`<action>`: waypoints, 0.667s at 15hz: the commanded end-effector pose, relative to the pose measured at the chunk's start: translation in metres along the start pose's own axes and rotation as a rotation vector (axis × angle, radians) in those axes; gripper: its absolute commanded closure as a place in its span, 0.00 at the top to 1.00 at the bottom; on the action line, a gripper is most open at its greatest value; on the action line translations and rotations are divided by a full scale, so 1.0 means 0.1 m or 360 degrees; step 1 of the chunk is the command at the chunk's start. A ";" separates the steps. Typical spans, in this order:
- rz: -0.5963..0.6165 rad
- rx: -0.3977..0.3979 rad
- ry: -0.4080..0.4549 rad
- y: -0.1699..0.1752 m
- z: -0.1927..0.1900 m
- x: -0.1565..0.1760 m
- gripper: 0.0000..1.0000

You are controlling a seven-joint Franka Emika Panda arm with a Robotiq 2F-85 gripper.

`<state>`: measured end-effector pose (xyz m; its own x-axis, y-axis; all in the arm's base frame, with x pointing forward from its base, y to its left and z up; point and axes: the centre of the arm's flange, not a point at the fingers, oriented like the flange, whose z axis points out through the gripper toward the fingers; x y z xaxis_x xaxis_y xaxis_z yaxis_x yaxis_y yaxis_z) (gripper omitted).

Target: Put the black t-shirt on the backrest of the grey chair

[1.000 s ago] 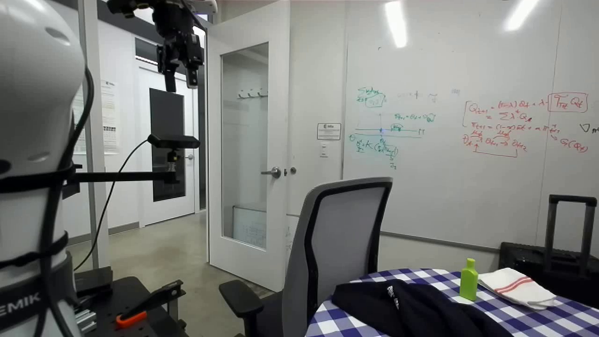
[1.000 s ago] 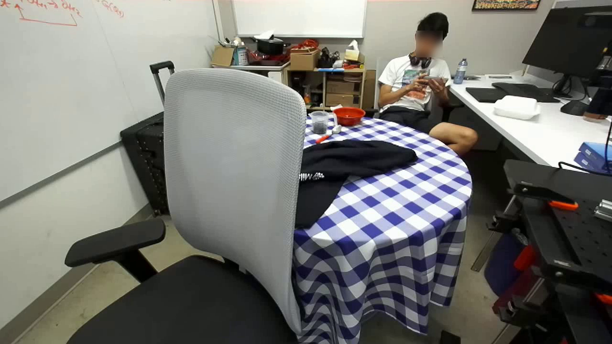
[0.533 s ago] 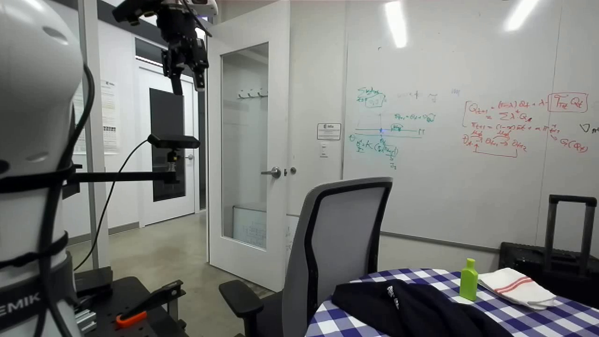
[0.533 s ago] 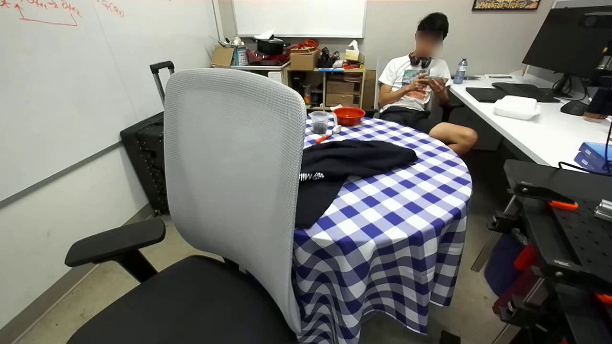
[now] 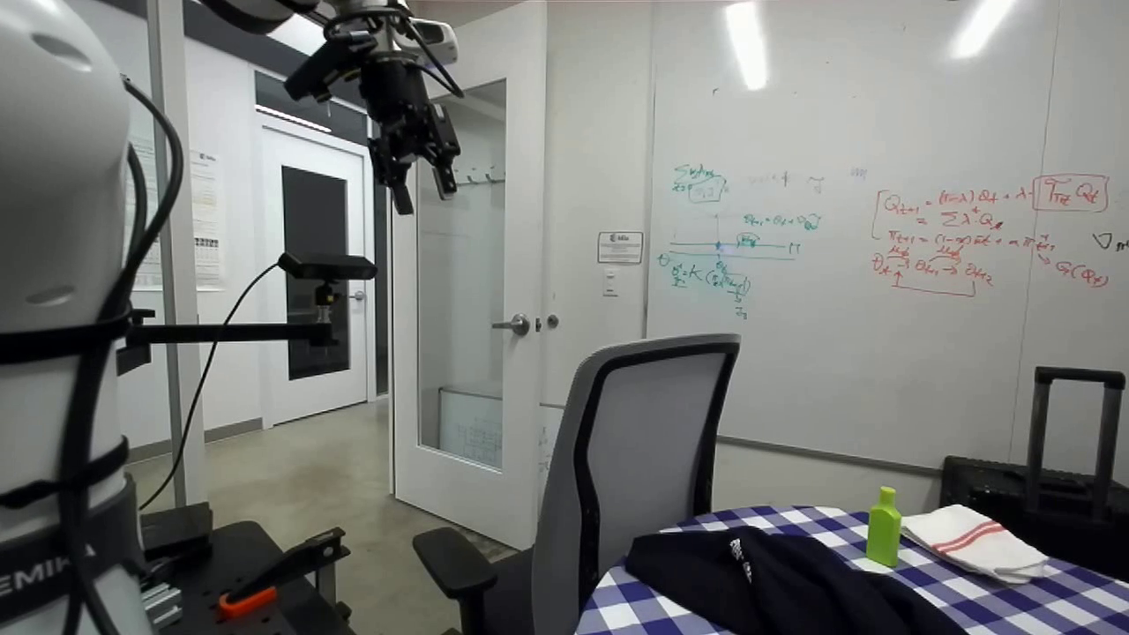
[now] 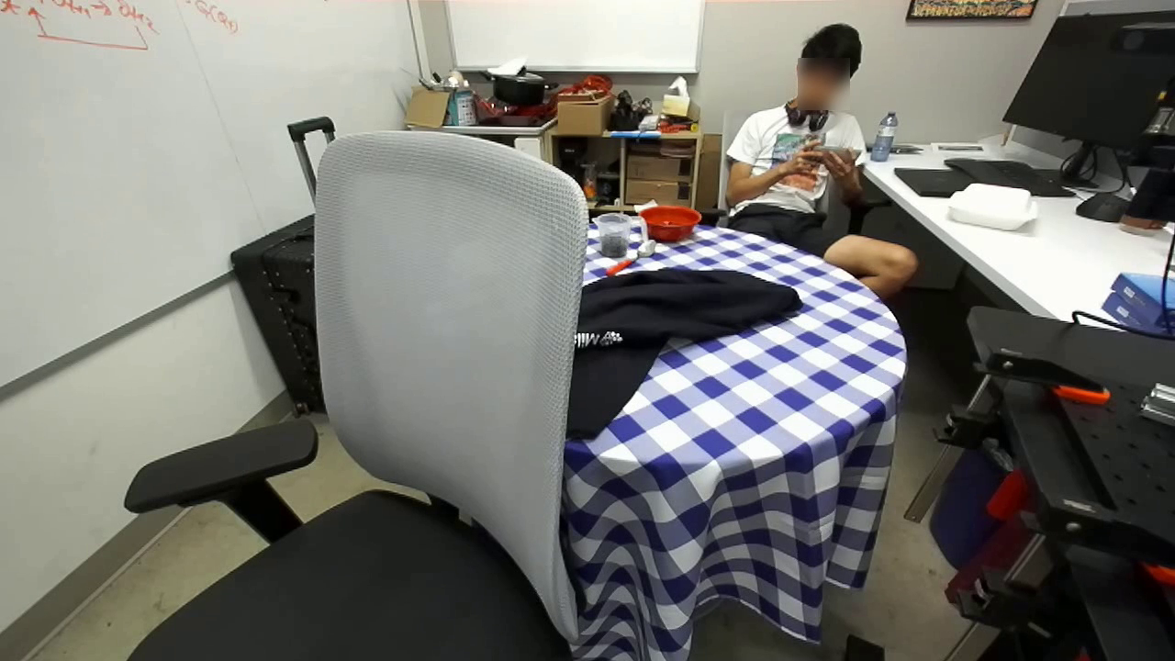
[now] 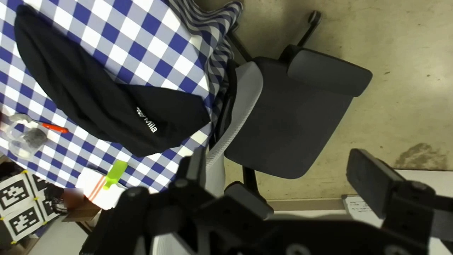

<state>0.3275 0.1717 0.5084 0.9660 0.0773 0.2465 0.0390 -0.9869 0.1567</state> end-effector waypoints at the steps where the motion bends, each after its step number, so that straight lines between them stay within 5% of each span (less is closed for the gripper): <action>1: -0.0014 -0.0072 -0.0056 0.15 0.43 0.24 1.00; 9: -0.0072 -0.0302 -0.0209 0.79 1.42 0.59 1.00; 10: -0.0090 -0.0410 -0.0217 0.90 1.57 0.61 1.00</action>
<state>0.4013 0.0912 0.4167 0.9894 0.0776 0.1224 0.0346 -0.9467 0.3202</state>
